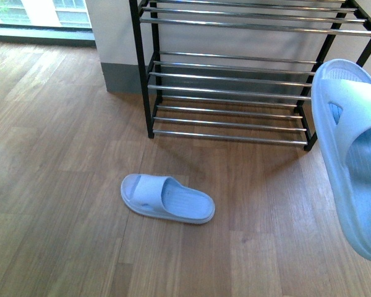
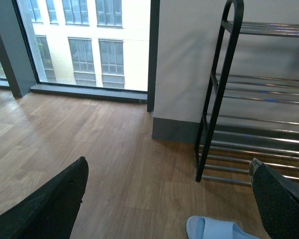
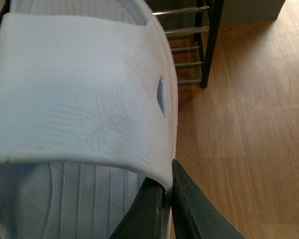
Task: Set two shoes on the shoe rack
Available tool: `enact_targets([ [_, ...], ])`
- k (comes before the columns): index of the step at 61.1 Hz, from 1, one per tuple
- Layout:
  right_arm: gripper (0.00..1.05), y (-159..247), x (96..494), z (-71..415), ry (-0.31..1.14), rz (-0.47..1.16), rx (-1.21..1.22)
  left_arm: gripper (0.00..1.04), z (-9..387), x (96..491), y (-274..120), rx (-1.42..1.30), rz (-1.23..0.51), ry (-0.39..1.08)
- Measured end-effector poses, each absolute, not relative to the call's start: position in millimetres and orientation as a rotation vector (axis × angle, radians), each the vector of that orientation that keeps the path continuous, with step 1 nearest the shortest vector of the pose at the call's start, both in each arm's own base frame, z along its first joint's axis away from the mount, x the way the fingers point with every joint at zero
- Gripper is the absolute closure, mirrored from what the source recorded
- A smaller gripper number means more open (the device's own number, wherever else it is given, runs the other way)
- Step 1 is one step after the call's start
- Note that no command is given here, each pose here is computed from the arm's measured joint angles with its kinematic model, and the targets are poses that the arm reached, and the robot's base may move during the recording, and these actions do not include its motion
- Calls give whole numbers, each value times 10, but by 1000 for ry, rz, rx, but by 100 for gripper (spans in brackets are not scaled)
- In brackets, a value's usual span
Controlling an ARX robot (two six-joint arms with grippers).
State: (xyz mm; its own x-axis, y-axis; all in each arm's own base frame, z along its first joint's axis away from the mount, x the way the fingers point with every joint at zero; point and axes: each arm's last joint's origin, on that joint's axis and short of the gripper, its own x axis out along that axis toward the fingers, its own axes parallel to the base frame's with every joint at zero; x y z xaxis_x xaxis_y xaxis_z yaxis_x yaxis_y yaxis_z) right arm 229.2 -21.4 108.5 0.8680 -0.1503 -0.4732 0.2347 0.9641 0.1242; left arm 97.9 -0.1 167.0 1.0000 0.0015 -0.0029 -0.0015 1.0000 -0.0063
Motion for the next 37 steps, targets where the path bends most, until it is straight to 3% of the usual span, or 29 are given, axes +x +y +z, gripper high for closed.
enact_targets([
  [37,103,-229,2293,1087,478,-213,181,9,1670,979,-2,-6,-3,3],
])
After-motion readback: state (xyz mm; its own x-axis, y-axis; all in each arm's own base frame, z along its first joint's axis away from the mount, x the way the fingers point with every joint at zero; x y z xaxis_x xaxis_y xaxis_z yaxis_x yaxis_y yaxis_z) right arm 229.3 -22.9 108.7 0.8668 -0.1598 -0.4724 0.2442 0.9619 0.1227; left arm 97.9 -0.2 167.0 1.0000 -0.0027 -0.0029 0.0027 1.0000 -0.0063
